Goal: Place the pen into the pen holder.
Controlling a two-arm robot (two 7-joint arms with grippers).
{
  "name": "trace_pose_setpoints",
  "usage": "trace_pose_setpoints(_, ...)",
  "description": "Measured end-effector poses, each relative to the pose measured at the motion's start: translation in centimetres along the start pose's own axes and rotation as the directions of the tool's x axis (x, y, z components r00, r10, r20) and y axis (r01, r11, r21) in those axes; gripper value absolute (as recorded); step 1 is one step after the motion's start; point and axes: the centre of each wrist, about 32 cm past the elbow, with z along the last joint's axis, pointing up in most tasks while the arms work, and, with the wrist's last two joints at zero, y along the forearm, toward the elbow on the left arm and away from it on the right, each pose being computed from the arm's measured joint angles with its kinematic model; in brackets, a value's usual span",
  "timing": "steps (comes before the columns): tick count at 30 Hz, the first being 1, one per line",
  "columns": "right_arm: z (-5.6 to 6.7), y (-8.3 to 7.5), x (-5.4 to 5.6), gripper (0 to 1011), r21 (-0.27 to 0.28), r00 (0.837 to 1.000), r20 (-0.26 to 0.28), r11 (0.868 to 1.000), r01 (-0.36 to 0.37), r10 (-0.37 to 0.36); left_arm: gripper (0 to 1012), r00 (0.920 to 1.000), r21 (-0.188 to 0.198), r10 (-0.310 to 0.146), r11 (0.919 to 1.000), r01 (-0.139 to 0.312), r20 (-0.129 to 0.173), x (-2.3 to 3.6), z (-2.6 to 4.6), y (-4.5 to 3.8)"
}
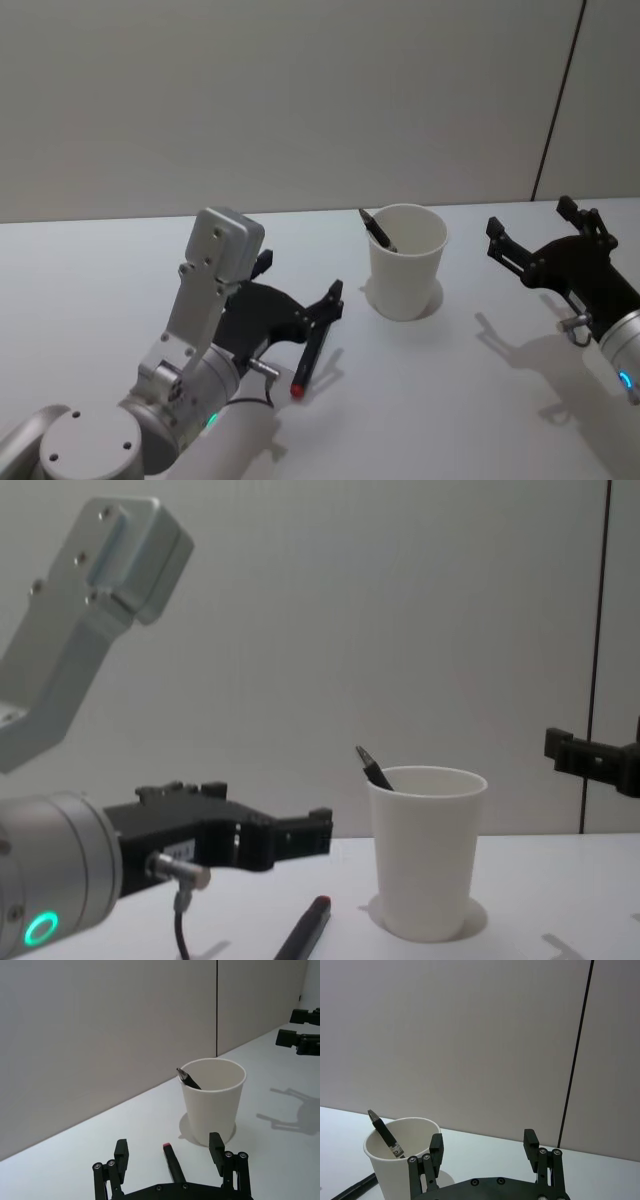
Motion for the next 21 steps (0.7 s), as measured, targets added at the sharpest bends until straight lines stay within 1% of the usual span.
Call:
trace_pose_setpoints(1, 0.0, 0.0, 0.0, 1001, 0.000, 1.000, 0.000, 1.000, 0.000, 0.000, 1001, 1.0000, 0.000, 0.000, 1.0000, 0.000, 0.000, 0.00, 0.00, 0.00)
trace_pose_setpoints(6, 0.0, 0.0, 0.0, 1001, 0.000, 1.000, 0.000, 1.000, 0.000, 0.000, 1001, 0.9996, 0.044, -0.013, 0.9989, 0.014, -0.027, -0.53, -0.19, 0.35)
trace_pose_setpoints(10, 0.0, 0.0, 0.0, 1001, 0.000, 1.000, 0.000, 1.000, 0.000, 0.000, 1001, 0.9988, 0.072, -0.021, 0.9971, 0.024, -0.044, -0.86, -0.41, 0.45)
trace_pose_setpoints(16, 0.0, 0.0, 0.0, 1001, 0.000, 1.000, 0.000, 1.000, 0.000, 0.000, 1001, 0.9971, 0.109, -0.031, 0.9933, 0.039, -0.069, -1.36, -0.70, 0.46)
trace_pose_setpoints(21, 0.0, 0.0, 0.0, 1002, 0.000, 1.000, 0.000, 1.000, 0.000, 0.000, 1001, 0.9960, 0.132, -0.036, 0.9901, 0.047, -0.082, -1.64, -0.92, 0.36)
